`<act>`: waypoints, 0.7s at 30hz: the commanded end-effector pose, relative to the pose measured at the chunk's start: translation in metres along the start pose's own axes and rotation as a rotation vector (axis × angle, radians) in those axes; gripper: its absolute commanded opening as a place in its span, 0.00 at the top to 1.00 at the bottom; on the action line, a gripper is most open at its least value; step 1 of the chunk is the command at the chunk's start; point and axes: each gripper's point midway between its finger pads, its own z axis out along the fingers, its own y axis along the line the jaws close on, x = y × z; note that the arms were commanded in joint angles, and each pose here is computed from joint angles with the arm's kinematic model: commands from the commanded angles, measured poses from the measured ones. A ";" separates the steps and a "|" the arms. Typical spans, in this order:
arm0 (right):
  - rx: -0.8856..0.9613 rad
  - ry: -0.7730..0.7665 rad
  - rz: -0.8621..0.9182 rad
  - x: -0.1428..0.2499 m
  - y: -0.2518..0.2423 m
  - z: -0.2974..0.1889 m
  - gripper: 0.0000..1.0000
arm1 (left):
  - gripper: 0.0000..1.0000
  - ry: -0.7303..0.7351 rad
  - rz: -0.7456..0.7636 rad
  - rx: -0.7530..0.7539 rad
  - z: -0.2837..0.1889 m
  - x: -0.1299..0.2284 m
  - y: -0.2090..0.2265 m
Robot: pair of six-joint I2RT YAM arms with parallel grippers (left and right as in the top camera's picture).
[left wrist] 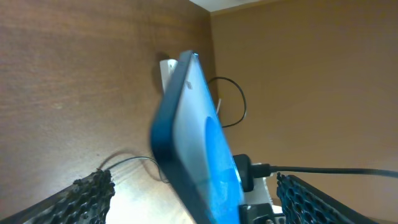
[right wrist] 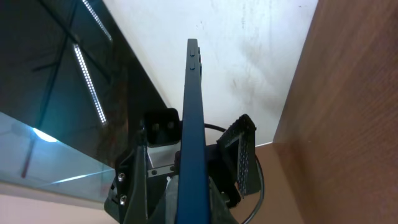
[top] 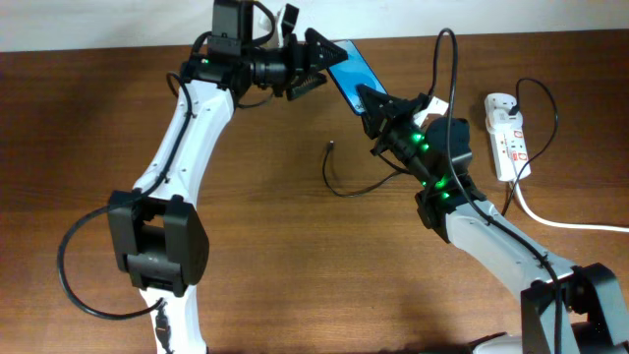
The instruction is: Plug charger to phone and switch on socket
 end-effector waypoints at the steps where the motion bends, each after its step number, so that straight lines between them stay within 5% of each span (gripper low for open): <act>1: -0.054 0.004 0.027 0.007 0.022 0.003 0.96 | 0.14 -0.006 -0.089 -0.022 0.013 0.003 -0.001; 13: 0.010 0.009 0.070 0.020 0.003 0.007 0.96 | 0.65 -0.022 -0.158 -0.040 0.018 0.003 0.000; 21: 0.013 0.032 0.076 0.031 0.002 0.009 0.96 | 0.65 -0.043 -0.159 -0.067 0.022 0.002 0.002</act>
